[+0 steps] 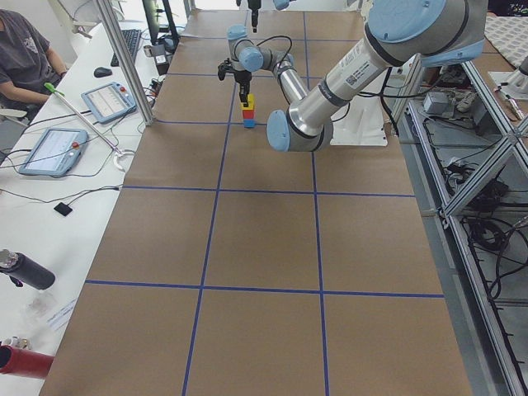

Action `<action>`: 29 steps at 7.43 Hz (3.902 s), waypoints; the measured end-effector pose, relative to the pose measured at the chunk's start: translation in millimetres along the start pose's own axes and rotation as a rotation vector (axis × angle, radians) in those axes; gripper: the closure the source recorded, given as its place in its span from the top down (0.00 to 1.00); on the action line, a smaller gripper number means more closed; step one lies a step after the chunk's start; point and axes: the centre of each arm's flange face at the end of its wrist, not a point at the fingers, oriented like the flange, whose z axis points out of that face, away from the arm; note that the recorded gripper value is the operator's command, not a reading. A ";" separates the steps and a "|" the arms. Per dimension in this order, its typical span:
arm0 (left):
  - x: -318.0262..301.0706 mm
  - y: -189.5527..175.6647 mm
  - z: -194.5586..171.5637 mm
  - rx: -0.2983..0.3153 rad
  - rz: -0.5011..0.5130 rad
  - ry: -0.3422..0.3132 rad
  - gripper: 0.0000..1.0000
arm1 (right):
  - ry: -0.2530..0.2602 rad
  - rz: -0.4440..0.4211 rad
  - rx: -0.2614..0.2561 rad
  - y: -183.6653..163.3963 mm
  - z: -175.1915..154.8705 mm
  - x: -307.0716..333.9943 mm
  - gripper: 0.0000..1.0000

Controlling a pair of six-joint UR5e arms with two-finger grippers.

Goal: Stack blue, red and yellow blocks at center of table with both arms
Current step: 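Lower the yellow cube onto the red cube with the left gripper, then open the left gripper and withdraw both arms from the stack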

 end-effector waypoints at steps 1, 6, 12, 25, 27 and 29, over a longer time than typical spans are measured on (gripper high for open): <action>0.5 0.6 0.3 0.000 0.000 0.000 0.00 | 0.000 0.000 0.000 0.0 0.0 0.0 0.99; 3.2 3.0 1.1 0.000 0.001 0.005 0.10 | 0.002 0.001 -0.001 0.1 0.6 0.7 0.99; 4.8 4.8 3.9 0.000 -0.008 0.009 0.99 | 0.002 0.003 -0.002 -0.2 1.4 1.4 0.99; -427.9 52.4 -105.4 0.042 0.258 -0.086 0.99 | 0.008 0.006 -0.007 0.0 4.5 5.0 0.99; -560.4 46.8 -118.9 0.024 0.222 -0.073 0.99 | 0.001 0.005 -0.001 0.4 0.2 5.9 0.99; -671.2 34.8 -122.7 0.015 0.209 -0.058 0.99 | -0.025 0.018 0.008 -0.3 -10.6 12.1 0.99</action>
